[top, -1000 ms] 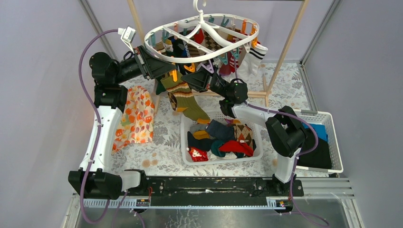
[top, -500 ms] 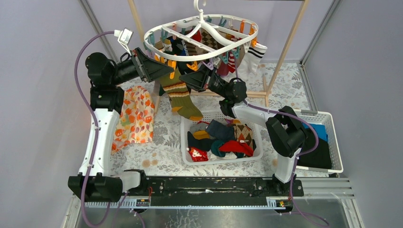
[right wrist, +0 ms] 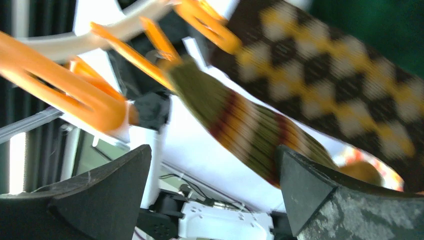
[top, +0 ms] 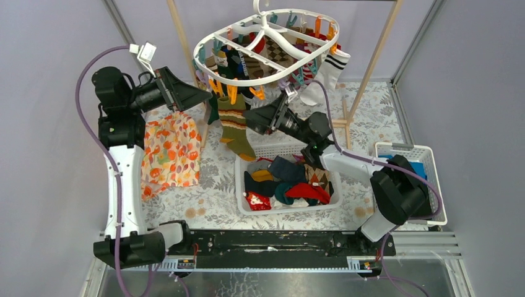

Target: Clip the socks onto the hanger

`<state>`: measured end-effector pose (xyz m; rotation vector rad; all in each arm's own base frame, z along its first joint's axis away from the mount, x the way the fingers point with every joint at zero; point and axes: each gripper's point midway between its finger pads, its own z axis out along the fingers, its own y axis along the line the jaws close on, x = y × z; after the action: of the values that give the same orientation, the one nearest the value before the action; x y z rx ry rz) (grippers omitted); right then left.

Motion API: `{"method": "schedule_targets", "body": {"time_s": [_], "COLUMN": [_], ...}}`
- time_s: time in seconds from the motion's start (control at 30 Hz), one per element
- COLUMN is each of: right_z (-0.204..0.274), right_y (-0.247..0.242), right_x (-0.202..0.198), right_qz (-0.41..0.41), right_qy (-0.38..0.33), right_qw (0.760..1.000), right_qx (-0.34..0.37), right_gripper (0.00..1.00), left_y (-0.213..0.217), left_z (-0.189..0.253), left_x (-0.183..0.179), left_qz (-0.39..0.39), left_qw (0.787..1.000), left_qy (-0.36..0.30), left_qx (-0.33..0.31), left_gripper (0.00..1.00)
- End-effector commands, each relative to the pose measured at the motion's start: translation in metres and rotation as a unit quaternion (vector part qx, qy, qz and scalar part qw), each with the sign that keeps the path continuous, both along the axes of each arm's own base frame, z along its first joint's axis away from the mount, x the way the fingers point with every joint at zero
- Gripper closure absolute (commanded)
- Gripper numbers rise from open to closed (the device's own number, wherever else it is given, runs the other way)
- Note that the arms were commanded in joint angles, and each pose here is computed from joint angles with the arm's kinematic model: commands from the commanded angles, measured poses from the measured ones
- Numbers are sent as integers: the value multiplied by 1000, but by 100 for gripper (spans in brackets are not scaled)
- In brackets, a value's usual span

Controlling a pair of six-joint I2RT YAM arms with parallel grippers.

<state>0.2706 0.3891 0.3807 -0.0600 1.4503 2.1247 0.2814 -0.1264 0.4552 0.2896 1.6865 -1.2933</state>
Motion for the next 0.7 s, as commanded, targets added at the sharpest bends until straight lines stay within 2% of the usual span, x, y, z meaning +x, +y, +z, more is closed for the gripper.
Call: {"method": "schedule_targets", "body": {"time_s": [0.0,0.13,0.23,0.33,0.47,0.53,0.67], "right_z": [-66,-135,-156,-164,-149,-147,-158], "right_y": [-9,-33,-63,-97,-146,-176,-250], "right_x": [3,-7,-15,-21,-17,-10,10], "right_qz": [-55,-96,-147,-202,-278,-329,-449], "right_qy": [44,83,68,43,12,4,18], "right_qw": [993,972,952,924,887,852,741], "right_qx": [-96,-198,-259,-323,-369,-407,-498], "right_gripper": [0,0,0,0,0,0,0], "left_y": [16,40,64,87,113,119,128], "left_z": [-18,-52,-85,-124,-182,-217,-268], "left_x": [-10,-1,14,27,43,47,68], "left_qz": [3,61,109,139,174,182,211], "left_qw": [999,992,976,959,936,930,924], "left_qy": [3,21,33,59,85,100,103], "left_qx": [45,109,184,242,293,304,303], "left_gripper": [1,1,1,1,1,1,1]}}
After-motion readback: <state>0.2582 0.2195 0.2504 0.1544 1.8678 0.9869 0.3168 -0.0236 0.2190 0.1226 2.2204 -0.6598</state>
